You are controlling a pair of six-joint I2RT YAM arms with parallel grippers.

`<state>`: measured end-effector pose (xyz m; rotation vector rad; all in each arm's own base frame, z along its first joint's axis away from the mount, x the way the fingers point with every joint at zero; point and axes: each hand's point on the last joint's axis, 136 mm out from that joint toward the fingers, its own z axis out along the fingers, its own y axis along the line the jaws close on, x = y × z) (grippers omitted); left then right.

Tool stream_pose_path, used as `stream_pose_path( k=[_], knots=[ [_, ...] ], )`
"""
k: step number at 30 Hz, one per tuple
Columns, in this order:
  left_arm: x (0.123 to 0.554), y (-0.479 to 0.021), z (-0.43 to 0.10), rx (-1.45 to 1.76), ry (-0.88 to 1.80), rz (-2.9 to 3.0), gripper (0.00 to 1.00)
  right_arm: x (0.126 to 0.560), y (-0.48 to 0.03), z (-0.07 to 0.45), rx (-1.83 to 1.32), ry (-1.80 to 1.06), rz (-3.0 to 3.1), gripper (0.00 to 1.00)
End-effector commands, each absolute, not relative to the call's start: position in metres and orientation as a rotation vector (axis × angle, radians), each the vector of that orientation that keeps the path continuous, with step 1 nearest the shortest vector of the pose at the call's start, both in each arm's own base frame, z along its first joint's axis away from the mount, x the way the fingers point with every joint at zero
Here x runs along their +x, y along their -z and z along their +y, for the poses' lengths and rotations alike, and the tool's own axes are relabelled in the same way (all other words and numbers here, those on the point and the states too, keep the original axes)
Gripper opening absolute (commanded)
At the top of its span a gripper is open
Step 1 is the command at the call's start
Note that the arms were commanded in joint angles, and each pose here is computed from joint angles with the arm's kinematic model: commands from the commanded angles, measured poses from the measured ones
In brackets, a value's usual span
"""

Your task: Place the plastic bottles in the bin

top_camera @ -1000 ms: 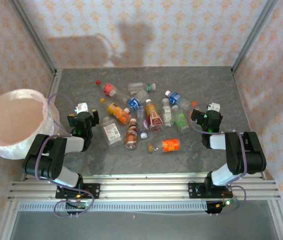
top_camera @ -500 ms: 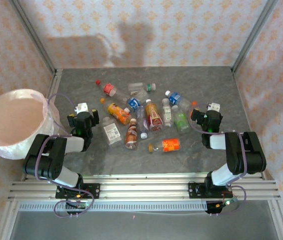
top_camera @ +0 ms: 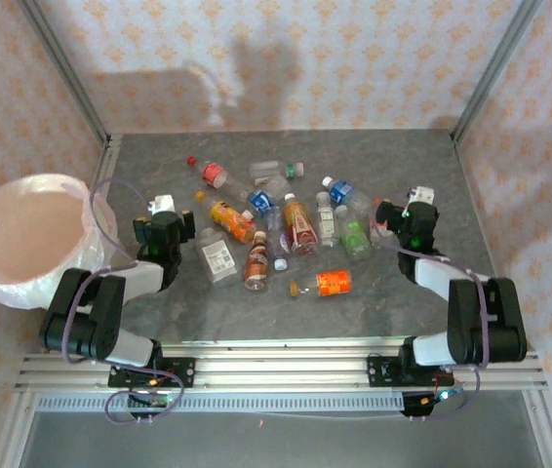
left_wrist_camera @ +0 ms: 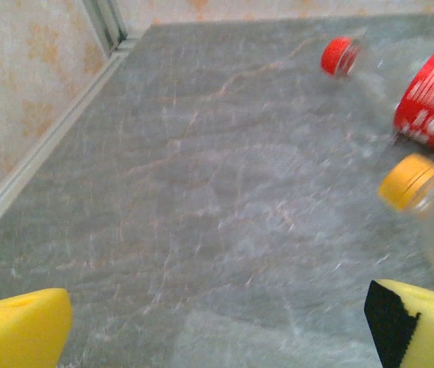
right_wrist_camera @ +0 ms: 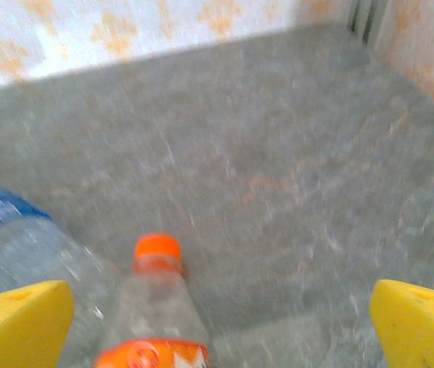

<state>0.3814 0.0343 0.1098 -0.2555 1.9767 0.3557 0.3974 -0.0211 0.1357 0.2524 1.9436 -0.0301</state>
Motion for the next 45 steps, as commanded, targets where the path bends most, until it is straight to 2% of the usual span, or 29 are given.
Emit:
stream_pose_path(
  k=[1, 7, 11, 18, 22, 27, 31, 37, 45],
  knots=[
    [0.380, -0.155, 0.029, -0.250, -0.359, 1.919, 1.00, 0.391, -0.160, -0.019, 0.298, -0.009, 1.933, 0.99],
    [0.366, -0.179, 0.006, -0.351, -0.224, 1.921, 1.00, 0.373, -0.168, -0.026, 0.560, -0.062, 2.077, 0.99],
    [0.355, -0.180, -0.009, -0.422, -0.147, 1.968, 1.00, 0.352, -0.148, -0.024, 0.717, -0.087, 2.214, 0.99],
    [0.331, -0.164, -0.042, -0.740, 0.235, 2.118, 1.00, 0.306, -0.108, 0.049, 0.920, -0.528, 2.501, 0.99],
    [0.312, -0.159, -0.064, -0.836, 0.389, 2.179, 1.00, 0.259, -0.101, 0.077, 1.234, -0.606, 2.515, 0.99],
    [0.305, -0.161, -0.091, -0.784, 0.569, 2.229, 1.00, 0.229, -0.108, 0.094, 1.467, -0.690, 2.331, 0.99],
    [0.302, -0.157, -0.109, -0.754, 0.670, 2.296, 1.00, 0.229, -0.099, 0.119, 1.585, -0.803, 2.288, 0.99],
    [0.286, -0.153, -0.119, -0.707, 0.665, 2.381, 1.00, 0.248, -0.090, 0.161, 1.502, -0.786, 2.415, 0.99],
    [0.272, -0.149, -0.116, -0.693, 0.662, 2.404, 1.00, 0.242, -0.051, 0.166, 1.604, -0.673, 2.437, 0.98]
  ],
)
